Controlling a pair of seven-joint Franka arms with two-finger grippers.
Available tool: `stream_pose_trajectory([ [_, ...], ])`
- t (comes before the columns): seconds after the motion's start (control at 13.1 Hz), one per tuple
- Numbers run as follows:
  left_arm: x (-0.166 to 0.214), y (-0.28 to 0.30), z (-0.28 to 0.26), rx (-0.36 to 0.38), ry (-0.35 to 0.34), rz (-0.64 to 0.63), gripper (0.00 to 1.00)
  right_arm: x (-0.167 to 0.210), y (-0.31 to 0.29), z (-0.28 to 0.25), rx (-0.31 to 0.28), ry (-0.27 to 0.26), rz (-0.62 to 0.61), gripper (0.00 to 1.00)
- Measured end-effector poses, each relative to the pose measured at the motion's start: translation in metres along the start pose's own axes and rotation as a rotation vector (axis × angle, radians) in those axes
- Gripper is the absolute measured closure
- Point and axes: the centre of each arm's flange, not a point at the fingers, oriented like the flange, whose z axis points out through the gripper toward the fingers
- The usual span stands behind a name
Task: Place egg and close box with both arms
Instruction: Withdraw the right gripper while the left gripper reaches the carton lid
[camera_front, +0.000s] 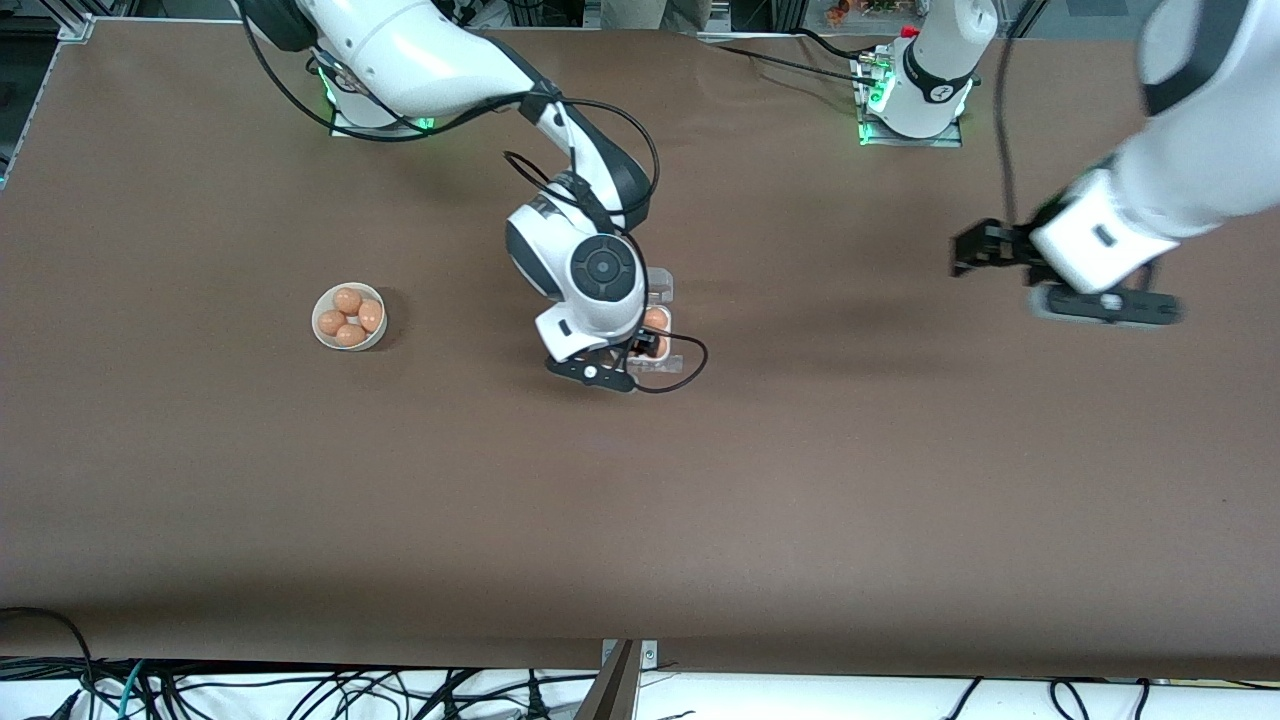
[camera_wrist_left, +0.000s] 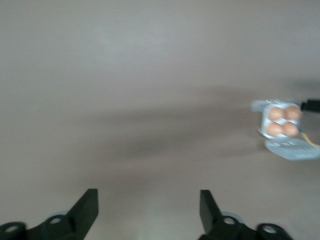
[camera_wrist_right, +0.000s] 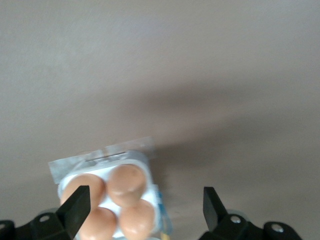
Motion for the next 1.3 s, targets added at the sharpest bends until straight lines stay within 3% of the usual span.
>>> stream_pose_trajectory([
  [0.31,-0.009,0.090,0.048,-0.045,-0.126,-0.082,0.60,0.043,0.081,-0.083,-0.021,-0.057,-0.058,0.00],
  [0.61,-0.023,0.182,0.124,0.041,-0.235,-0.162,0.98,0.063,0.190,-0.132,-0.036,-0.076,-0.138,0.00],
  [0.92,-0.024,0.251,0.199,0.086,-0.250,-0.229,0.99,0.070,0.329,-0.162,-0.026,-0.099,-0.225,0.00],
  [1.07,-0.028,0.276,0.239,0.122,-0.280,-0.242,0.99,0.073,0.394,-0.173,-0.012,-0.136,-0.241,0.00],
  [1.3,-0.040,0.300,0.296,0.182,-0.336,-0.258,0.98,0.080,0.461,-0.190,0.022,-0.140,-0.257,0.00],
])
